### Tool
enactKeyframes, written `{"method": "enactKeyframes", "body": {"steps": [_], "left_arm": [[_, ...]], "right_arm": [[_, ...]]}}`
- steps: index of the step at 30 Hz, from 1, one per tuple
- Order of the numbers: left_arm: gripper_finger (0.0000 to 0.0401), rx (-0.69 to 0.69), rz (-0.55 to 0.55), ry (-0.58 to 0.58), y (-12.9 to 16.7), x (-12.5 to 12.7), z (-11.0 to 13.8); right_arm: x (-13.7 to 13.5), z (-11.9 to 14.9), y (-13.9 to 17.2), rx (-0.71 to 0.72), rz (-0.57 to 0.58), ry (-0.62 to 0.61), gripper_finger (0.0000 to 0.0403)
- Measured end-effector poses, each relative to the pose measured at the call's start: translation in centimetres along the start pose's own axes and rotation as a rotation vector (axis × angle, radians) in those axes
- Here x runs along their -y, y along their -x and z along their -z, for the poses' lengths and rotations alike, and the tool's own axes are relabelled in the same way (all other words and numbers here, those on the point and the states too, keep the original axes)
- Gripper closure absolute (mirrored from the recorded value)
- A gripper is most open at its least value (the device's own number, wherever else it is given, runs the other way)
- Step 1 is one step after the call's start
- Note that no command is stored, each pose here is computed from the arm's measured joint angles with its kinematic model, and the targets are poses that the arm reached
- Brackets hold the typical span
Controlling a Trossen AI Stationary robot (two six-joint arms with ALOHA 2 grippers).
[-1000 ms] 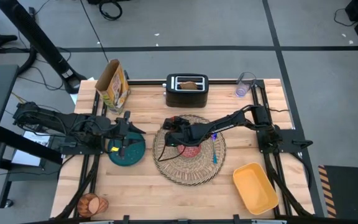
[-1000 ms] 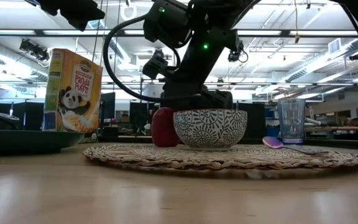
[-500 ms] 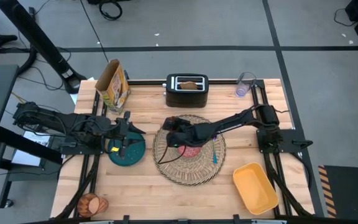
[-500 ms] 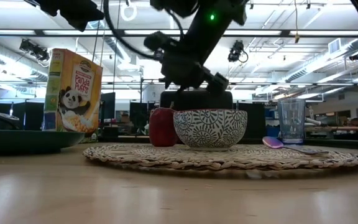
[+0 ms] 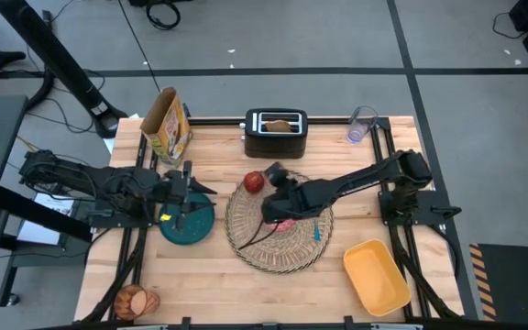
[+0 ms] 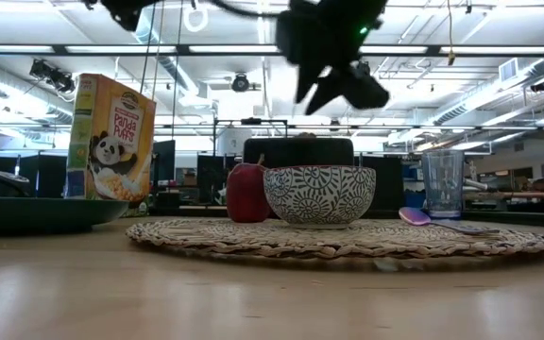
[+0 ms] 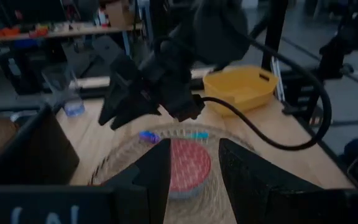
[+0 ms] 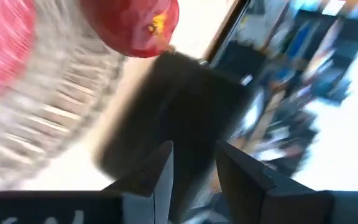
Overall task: Arrange a breakfast setting
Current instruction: Put the blue plate on the brown table mat
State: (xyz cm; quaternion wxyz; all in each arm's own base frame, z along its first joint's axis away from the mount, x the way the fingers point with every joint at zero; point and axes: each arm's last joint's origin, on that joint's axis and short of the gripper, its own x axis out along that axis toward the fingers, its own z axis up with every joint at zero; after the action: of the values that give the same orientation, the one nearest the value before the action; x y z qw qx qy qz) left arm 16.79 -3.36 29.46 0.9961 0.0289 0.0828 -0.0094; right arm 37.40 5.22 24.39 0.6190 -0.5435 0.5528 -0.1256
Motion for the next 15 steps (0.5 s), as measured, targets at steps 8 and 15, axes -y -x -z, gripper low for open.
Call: {"method": "enactKeyframes", "body": {"steps": [8, 15], "left_arm": [[0.0257, 0.192, -0.029, -0.046, -1.9, 0.1, -1.6], [0.0257, 0.296, -0.125, -0.007, -4.2, -1.5, -1.9]], "right_arm": [[-1.9, 3.8, 1.2, 0.06, -0.17, -0.542, 0.0277], [-6.0, 6.4, 1.3, 0.392, -0.211, -0.828, 0.0277]]}}
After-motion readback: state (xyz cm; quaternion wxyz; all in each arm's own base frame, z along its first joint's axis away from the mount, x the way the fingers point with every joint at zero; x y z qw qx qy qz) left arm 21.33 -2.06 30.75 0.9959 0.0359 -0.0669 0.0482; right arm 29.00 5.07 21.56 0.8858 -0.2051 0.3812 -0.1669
